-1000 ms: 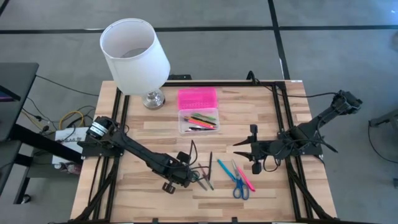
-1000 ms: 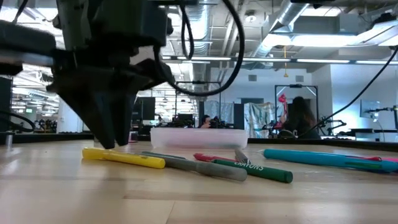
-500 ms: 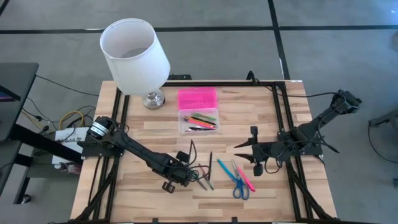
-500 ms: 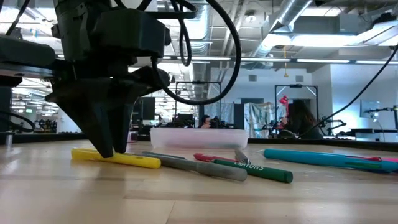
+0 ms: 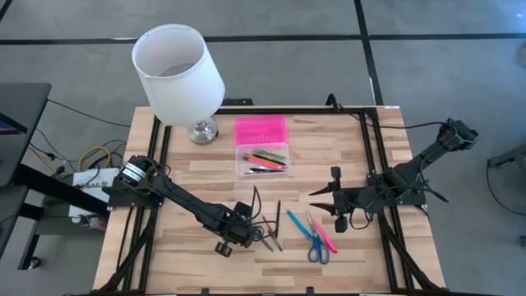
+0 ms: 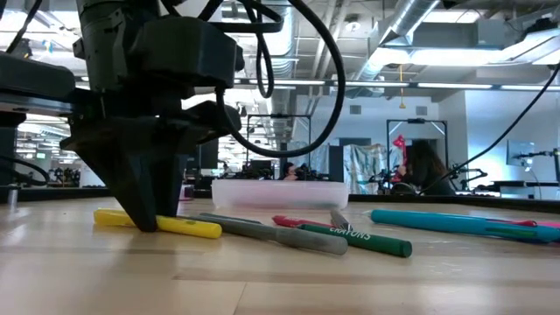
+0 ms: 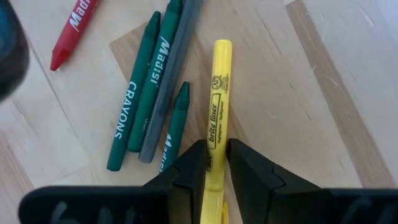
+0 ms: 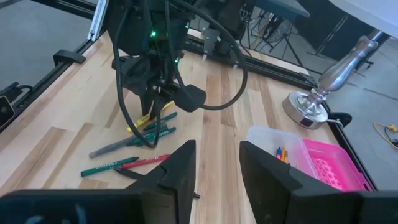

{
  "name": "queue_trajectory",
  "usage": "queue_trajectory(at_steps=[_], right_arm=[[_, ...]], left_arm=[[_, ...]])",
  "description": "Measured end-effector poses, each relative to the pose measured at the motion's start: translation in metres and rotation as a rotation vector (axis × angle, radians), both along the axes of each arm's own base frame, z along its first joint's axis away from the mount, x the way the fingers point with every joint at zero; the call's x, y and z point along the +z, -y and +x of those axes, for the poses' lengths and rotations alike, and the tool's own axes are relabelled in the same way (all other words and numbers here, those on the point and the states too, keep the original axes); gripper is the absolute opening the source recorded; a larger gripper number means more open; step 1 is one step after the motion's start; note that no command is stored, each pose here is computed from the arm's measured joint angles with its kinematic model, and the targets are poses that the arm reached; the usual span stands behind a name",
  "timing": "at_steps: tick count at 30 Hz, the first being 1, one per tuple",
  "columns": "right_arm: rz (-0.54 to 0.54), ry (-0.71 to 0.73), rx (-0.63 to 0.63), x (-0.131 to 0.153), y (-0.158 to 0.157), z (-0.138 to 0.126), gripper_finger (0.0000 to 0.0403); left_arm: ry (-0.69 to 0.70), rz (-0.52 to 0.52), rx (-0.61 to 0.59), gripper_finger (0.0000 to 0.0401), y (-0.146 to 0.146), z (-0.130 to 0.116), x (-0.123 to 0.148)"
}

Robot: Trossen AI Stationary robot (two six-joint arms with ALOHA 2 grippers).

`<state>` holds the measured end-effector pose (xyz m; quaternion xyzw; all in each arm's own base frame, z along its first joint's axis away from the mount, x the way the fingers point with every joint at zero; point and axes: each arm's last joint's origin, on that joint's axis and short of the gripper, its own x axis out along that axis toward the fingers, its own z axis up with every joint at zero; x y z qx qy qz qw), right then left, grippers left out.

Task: Pick & place school supplies into a supply box
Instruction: Put the yellow pen into the pink supply box

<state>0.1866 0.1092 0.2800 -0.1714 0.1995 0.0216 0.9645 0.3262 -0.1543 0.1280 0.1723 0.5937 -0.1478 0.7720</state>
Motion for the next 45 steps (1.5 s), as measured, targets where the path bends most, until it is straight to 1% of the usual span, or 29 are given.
queue_trajectory(at_steps=[8, 21, 41, 45], right_arm=[[0.000, 0.000, -0.004, 0.0000, 0.0007, 0.0004, 0.0118], [0.000, 0.000, -0.004, 0.0000, 0.0007, 0.0004, 0.0118], [0.000, 0.000, -0.004, 0.0000, 0.0007, 0.0004, 0.0118], [0.000, 0.000, -0.004, 0.0000, 0.0007, 0.0004, 0.0118]], left_arm=[[-0.054, -0.011, 0.065, 0.0068, -0.0003, -0.0019, 0.0017], [-0.146, -0.028, 0.103, 0.0068, 0.0007, -0.0074, 0.0045], [-0.156, -0.030, 0.115, 0.0067, 0.0016, -0.0089, 0.0042], [-0.158, -0.030, 0.114, 0.0050, 0.0017, -0.0091, 0.0042]])
